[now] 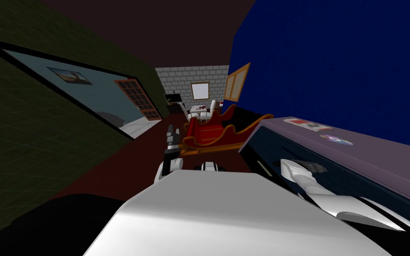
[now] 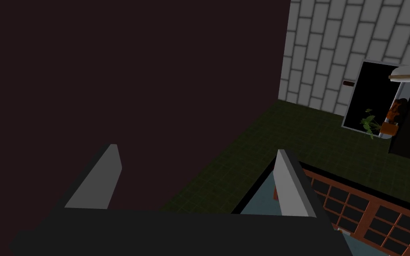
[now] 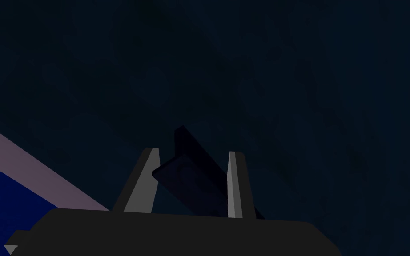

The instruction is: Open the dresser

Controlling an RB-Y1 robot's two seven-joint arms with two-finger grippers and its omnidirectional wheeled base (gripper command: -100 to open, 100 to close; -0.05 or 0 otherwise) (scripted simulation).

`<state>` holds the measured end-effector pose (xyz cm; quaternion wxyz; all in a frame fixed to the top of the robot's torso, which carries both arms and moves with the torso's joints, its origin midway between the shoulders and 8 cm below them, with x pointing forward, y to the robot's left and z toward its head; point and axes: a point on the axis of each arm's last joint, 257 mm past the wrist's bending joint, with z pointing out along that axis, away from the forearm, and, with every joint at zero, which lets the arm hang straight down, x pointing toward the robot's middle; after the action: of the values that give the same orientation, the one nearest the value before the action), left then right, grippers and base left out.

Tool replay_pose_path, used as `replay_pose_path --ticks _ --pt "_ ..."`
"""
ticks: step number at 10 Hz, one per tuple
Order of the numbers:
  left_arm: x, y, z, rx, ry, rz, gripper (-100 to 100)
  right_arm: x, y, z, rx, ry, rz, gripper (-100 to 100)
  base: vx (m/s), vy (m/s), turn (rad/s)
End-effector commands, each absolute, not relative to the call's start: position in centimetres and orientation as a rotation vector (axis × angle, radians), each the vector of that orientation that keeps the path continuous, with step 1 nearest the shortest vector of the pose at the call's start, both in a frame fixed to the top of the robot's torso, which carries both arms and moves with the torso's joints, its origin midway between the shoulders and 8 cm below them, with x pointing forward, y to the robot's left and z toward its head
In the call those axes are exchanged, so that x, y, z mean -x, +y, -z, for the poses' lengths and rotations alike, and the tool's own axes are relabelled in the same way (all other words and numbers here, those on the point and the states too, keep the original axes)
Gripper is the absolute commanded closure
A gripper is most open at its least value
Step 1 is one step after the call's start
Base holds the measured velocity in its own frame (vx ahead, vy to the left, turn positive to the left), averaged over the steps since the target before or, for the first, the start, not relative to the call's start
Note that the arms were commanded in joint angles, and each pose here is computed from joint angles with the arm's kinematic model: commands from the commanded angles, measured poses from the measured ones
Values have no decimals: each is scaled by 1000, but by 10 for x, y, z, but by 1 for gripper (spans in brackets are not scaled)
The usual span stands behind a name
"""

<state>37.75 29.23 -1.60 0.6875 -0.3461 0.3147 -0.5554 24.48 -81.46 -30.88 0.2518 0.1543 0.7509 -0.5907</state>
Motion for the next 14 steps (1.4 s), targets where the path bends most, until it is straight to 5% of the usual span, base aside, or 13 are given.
replay_pose_path --ticks 1,14 --pt "-378 292 16 775 704 1243 0 -261 -804 307 -402 2030 1569 100 8 -3 -19" --pt "-378 292 16 774 704 1243 0 -395 -716 295 -73 1954 1387 100 69 29 -228"
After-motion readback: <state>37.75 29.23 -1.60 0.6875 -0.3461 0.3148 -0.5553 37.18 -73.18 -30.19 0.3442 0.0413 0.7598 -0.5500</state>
